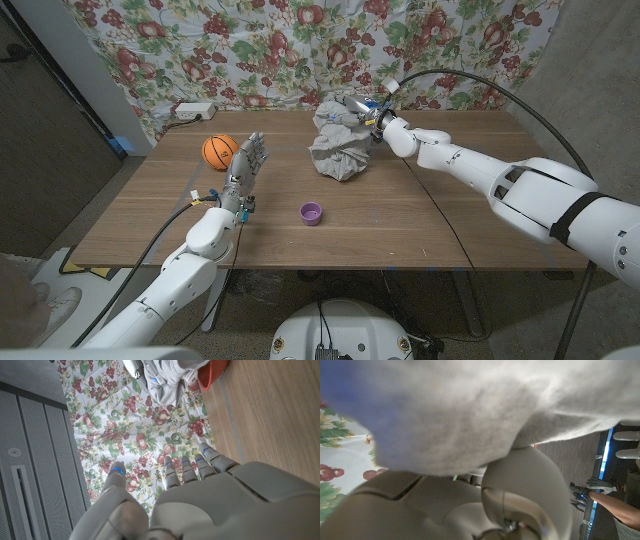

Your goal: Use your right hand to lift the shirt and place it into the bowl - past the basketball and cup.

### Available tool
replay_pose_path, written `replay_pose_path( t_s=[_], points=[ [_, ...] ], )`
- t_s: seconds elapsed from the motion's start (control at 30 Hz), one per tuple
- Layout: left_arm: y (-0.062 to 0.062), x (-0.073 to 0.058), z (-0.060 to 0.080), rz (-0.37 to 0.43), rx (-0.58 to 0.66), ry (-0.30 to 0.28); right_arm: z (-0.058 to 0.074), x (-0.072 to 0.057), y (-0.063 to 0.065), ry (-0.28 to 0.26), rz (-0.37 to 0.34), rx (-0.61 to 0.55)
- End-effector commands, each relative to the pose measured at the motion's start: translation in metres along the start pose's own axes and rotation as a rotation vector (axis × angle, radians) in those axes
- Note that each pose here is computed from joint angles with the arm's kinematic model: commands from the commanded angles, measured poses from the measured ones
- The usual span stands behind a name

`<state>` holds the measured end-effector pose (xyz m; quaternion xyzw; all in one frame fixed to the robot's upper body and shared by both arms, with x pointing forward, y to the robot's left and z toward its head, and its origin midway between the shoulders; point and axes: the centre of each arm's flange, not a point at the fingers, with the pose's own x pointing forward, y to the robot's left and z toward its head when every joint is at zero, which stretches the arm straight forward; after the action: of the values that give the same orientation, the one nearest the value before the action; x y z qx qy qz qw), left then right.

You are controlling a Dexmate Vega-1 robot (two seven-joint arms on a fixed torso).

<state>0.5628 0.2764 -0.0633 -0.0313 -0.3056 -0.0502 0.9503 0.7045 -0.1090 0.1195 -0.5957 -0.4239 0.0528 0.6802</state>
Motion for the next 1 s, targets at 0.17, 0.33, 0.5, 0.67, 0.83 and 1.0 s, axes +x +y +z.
replay_pose_path(
  t_s=[0.17,0.33,0.5,0.67,0.83,1.0],
  points=[
    [-0.004,-0.001,-0.001,-0.008,-0.004,-0.001,0.001,-0.009,0.002,0.008,-0.005,0.009],
    [-0.003,-0.005,-0.002,0.0,-0.005,0.001,0.002,-0.009,0.003,0.011,-0.01,0.001],
    [-0.003,-0.007,-0.002,0.006,-0.006,-0.004,0.005,-0.007,0.007,0.016,-0.001,0.0],
    [-0.002,-0.008,-0.002,0.008,-0.005,-0.004,0.005,-0.007,0.019,0.025,0.017,-0.001],
    [-0.002,-0.009,-0.003,0.008,-0.007,-0.002,0.004,-0.008,0.037,0.042,0.058,-0.007],
    [0.0,-0.009,-0.003,0.008,-0.006,-0.002,0.002,-0.01,0.052,0.06,0.09,-0.007]
  ],
)
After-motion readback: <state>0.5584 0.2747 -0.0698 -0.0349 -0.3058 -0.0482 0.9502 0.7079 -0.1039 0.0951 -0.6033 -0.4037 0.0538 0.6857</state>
